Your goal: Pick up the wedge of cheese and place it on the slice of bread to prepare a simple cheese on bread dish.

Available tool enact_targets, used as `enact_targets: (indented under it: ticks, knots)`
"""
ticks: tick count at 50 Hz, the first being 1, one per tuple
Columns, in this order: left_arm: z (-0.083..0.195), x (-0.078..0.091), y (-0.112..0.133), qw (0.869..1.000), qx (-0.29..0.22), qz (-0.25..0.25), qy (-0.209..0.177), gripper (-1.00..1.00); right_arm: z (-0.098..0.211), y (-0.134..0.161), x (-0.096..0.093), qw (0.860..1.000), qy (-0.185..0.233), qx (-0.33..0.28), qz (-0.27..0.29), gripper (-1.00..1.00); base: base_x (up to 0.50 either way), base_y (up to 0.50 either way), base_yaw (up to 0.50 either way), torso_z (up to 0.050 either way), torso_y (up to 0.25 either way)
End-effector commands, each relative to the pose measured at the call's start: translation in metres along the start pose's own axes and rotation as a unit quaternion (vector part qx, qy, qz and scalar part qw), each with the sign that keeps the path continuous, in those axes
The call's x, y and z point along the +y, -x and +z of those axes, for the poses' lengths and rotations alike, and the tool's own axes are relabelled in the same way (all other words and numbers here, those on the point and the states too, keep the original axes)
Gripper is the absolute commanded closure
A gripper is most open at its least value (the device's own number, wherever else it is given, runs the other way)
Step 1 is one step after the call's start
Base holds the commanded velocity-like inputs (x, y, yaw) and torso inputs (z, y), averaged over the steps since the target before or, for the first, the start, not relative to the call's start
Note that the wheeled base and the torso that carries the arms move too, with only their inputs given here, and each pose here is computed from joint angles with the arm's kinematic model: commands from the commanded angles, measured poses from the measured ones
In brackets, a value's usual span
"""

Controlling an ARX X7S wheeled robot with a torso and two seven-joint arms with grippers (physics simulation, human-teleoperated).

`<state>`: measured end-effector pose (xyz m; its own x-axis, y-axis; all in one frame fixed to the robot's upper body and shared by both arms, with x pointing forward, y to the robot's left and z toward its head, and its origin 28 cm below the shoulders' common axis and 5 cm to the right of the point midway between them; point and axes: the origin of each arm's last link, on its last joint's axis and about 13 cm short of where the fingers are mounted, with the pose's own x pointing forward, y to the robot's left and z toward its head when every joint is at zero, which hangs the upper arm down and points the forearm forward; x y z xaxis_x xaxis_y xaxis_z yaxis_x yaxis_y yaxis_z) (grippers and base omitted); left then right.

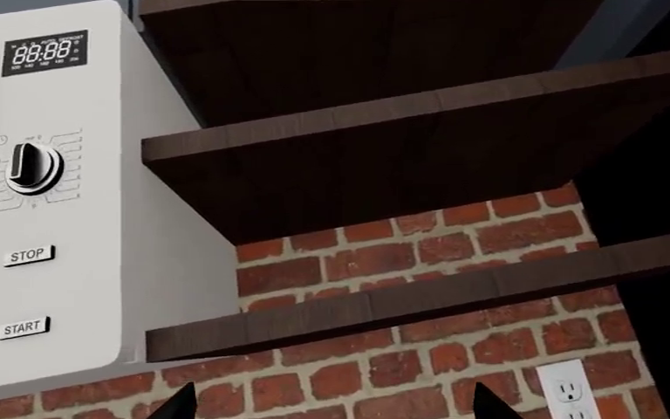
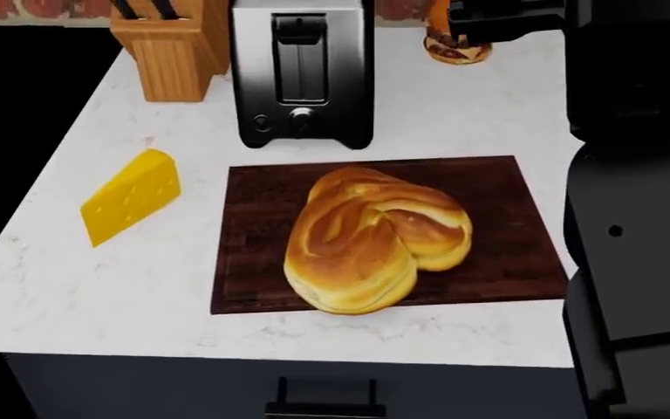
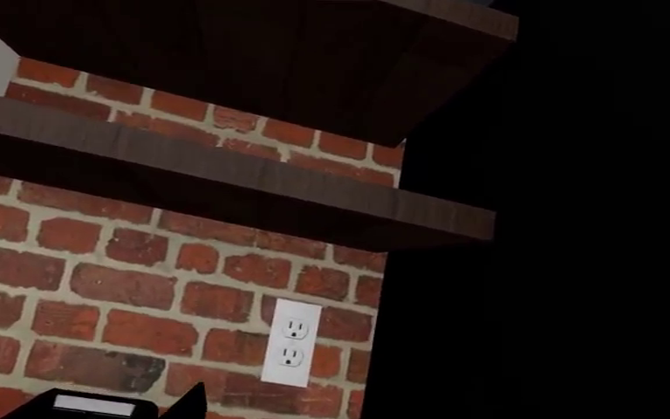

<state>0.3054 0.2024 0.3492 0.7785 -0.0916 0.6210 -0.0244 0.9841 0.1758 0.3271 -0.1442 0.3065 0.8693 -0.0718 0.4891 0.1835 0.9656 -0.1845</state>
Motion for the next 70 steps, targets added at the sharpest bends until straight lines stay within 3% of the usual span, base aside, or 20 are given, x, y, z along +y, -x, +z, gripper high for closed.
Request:
enact_targets:
  ticks: [1, 70]
  knots:
    - [0.0024, 0.0004, -0.0026, 1.0, -0.004, -0.001, 0.0, -1.0, 0.0011, 0.0005, -0.0005, 1.0, 0.0, -0.002, 0.001, -1.0, 0.28, 0.0, 0.0, 0.0, 0.0]
    - [0.01, 0.0017, -0.0038, 1.0, -0.015, 0.003, 0.01, -1.0, 0.0084, 0.0051, -0.0034, 1.0, 0.017, -0.01, 0.002, -1.0, 0.2, -0.06, 0.0, 0.0, 0.0]
